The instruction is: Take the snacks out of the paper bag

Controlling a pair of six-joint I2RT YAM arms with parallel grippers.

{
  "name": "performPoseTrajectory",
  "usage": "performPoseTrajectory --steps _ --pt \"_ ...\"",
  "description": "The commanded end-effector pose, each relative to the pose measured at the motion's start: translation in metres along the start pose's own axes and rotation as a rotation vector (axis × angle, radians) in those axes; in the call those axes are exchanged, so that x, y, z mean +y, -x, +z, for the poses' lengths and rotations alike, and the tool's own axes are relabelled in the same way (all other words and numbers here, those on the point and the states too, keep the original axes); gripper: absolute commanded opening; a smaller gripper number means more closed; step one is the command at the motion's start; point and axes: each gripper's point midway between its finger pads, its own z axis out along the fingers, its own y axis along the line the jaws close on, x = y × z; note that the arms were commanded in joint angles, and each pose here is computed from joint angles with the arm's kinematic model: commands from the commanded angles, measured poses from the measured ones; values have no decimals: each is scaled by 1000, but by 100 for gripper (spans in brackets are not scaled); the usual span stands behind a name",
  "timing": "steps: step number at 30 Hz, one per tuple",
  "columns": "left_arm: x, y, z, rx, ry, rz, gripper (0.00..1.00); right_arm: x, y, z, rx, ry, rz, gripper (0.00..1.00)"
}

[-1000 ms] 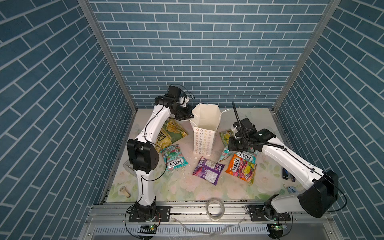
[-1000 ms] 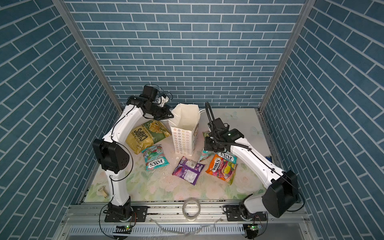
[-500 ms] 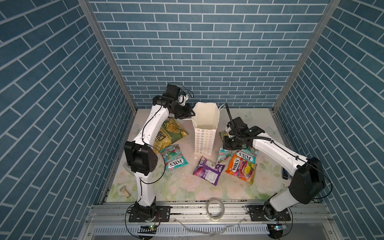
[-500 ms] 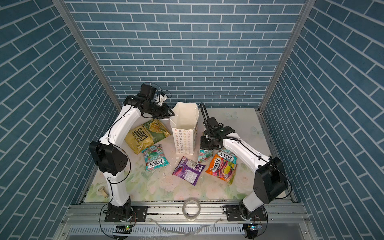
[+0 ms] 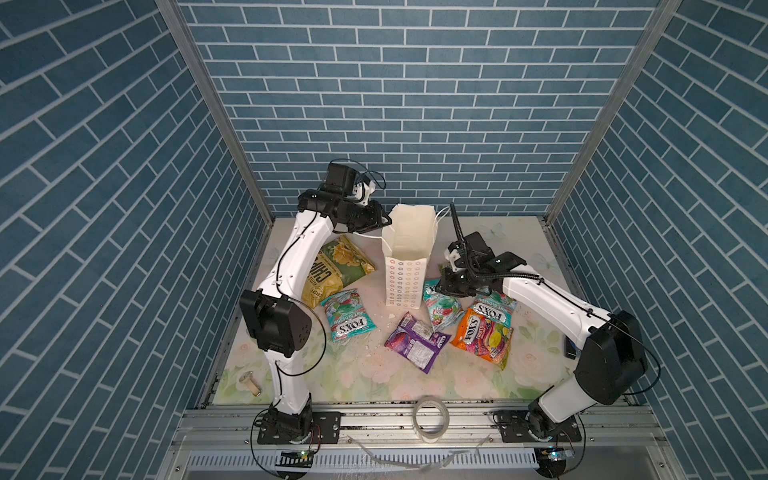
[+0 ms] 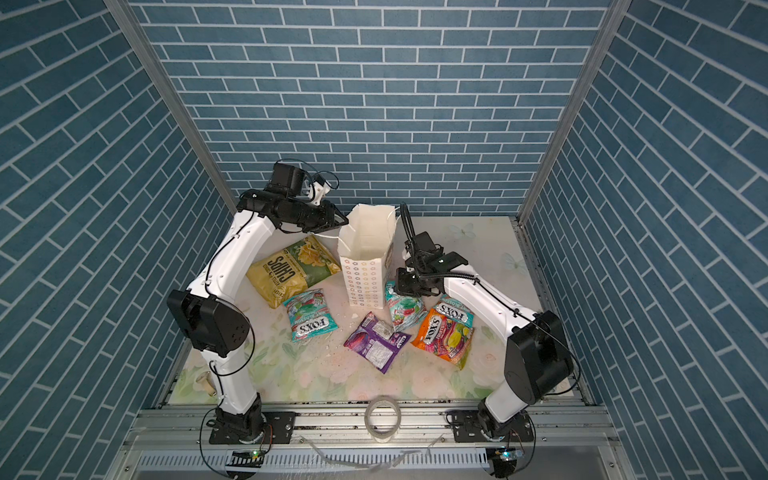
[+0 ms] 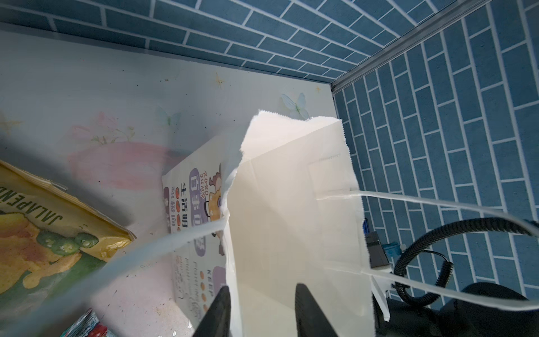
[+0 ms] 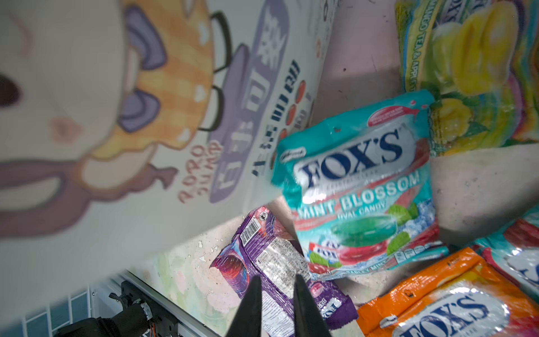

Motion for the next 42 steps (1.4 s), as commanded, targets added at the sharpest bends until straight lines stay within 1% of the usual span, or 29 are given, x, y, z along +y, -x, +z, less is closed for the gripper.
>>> performPoseTrajectory --steps 1,9,14,19,24,26,29,31,32,34,36,40,42 --pt "-20 7 -23 -66 -27 38 38 5 2 -3 -13 30 5 24" --pt "-53 14 -51 -156 -72 106 38 -2 3 -14 -53 20 9 23" --pt "-74 14 -81 -229 -85 150 38 -17 3 -32 -104 -5 31 24" --pt "-79 7 -119 -294 -26 187 38 -34 1 -55 -152 -34 56 24" --pt "-67 -13 -146 -320 71 235 40 -49 0 -76 -185 -79 72 24" --pt "-50 -23 -155 -336 151 245 41 -57 0 -87 -211 -112 73 25" --pt "-11 -39 -160 -357 276 227 49 -75 -2 -106 -265 -184 82 27" --pt "23 -51 -159 -370 336 161 53 -93 -4 -121 -319 -251 106 30" --pt "44 -59 -154 -355 363 119 55 -100 -5 -129 -344 -271 118 31" --pt "77 -72 -148 -355 395 55 54 -113 -9 -144 -398 -304 143 35" --pt "101 -81 -144 -361 433 29 54 -123 -12 -160 -458 -337 158 40" --pt "136 -91 -134 -390 538 57 61 -137 -20 -182 -533 -396 159 49" --pt "151 -92 -133 -419 580 49 65 -142 -24 -186 -537 -410 167 49"
